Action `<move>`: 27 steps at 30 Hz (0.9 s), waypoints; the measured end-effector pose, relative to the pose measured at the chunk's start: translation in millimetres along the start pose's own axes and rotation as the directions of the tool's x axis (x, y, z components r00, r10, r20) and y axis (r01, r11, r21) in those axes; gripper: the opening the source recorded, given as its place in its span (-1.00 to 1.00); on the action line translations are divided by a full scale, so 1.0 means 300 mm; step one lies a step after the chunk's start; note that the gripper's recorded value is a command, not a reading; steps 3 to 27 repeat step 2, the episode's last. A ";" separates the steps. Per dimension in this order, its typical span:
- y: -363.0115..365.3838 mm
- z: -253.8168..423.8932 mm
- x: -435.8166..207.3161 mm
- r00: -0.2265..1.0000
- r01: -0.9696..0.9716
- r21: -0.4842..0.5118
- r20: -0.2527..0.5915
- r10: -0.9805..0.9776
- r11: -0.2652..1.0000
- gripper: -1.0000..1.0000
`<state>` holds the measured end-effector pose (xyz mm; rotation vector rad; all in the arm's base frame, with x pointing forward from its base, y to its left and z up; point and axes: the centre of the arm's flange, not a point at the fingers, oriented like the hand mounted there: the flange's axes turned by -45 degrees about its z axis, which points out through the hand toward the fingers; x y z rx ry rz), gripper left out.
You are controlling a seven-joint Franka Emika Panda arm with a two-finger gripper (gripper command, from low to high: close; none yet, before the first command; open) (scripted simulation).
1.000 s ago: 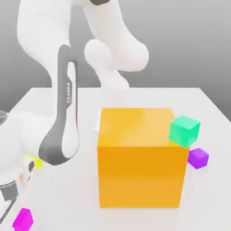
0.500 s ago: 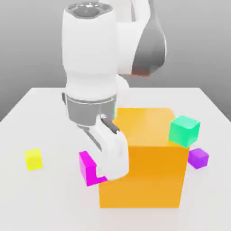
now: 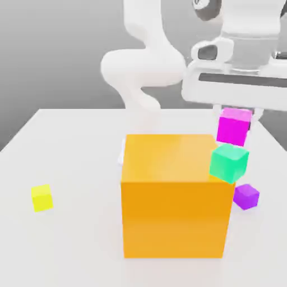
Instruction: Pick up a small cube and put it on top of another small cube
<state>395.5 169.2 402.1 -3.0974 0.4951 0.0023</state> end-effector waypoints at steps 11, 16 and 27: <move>0.000 0.000 0.000 1.000 0.000 0.000 0.000 0.000 1.000 1.00; 0.000 0.000 0.000 1.000 0.000 0.000 0.000 0.000 1.000 1.00; 0.000 0.000 0.000 1.000 0.000 0.000 0.000 0.000 1.000 1.00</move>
